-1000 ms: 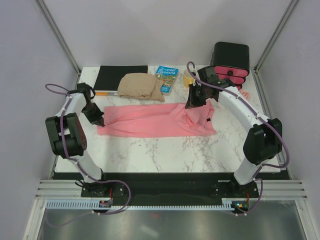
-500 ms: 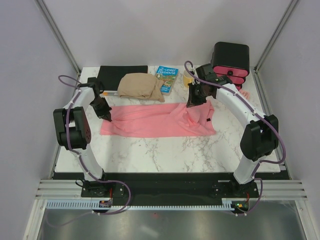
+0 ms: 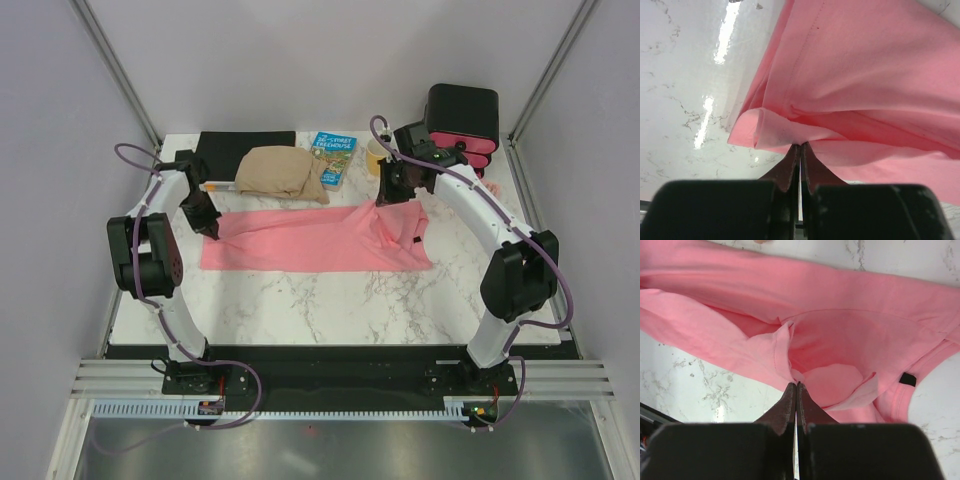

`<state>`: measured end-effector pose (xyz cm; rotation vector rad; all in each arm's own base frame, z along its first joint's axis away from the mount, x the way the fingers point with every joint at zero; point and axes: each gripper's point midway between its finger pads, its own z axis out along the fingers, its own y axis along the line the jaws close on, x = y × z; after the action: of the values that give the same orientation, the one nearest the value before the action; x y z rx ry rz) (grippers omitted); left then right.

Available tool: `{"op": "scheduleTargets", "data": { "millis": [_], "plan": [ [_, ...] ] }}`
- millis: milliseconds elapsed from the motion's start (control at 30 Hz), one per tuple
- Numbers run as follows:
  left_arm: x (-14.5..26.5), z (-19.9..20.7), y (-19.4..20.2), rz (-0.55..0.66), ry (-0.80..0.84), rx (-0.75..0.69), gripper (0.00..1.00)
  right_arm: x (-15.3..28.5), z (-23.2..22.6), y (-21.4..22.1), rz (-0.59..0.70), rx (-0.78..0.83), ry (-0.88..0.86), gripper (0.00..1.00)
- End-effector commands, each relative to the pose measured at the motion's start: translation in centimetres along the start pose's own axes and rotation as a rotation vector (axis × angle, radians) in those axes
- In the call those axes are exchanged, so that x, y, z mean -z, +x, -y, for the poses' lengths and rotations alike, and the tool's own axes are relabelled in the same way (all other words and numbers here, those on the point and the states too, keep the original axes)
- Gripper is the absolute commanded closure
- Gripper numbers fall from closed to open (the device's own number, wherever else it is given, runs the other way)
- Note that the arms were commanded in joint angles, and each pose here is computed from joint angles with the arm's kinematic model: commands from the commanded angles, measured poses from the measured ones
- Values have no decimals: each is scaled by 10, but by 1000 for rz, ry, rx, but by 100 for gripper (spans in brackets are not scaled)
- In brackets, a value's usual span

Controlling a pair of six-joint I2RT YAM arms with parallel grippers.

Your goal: Fold and stack the t-shirts

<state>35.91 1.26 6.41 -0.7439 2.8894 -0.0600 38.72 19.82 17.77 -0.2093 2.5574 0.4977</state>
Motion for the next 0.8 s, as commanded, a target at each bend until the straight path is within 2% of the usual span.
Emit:
{"op": "scheduleTargets", "data": {
  "millis": [0,433,700,767],
  "plan": [
    [3,-4,-11,25,-30,-30,98,-2,8,-20,57,27,30,100],
    [8,5,-21,74,-69,-84,98,-24,19,-12,45,69,43,100],
    [32,11,14,97,-64,-141,98,-1,9,3,13,39,6,100],
    [43,9,28,110,-43,-136,98,18,6,2,54,31,8,100]
  ]
}}
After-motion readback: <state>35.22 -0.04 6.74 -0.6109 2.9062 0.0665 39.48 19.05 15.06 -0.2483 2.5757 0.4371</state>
